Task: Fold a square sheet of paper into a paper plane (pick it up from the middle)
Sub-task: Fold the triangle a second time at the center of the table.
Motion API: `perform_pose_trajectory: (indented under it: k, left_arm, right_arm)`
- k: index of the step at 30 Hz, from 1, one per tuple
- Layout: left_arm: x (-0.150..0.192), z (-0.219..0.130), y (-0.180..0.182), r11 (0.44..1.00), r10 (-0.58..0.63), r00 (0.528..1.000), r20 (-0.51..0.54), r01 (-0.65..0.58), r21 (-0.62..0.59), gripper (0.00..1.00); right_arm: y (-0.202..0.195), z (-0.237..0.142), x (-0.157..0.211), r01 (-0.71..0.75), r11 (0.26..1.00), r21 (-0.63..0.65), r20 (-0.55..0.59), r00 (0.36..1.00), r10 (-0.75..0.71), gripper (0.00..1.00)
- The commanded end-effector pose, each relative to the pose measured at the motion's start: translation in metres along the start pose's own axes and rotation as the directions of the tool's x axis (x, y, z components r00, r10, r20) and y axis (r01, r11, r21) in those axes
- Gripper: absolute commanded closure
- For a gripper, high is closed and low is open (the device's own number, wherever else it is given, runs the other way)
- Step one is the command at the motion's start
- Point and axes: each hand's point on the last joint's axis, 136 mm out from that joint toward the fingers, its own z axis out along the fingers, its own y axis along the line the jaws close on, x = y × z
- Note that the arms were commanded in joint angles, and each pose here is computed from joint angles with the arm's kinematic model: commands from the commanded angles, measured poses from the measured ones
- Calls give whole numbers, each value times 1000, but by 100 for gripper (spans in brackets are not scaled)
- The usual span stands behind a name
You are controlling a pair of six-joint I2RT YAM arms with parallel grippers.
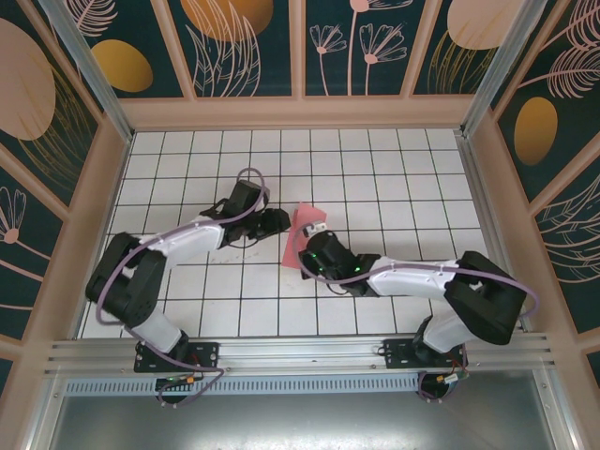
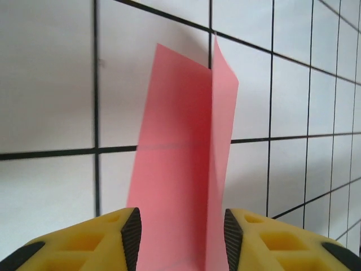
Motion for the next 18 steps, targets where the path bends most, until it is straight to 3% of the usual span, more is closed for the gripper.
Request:
perform_pose_trajectory:
  k: [1, 7, 18]
  left_arm:
    - [3, -11, 11, 998, -58, 997, 55, 58, 6, 56]
    - [31, -14, -9, 990, -1, 999, -42, 7, 143, 69]
    - [61, 11, -17, 987, 42, 988, -151, -17, 162, 81]
  right_arm:
    - [19, -14, -11, -78, 976, -204, 6, 997, 81, 100]
    - [4, -19, -11, -144, 950, -277, -25, 989, 143, 100]
    - [-15, -18, -8, -213, 926, -312, -65, 977, 203, 100]
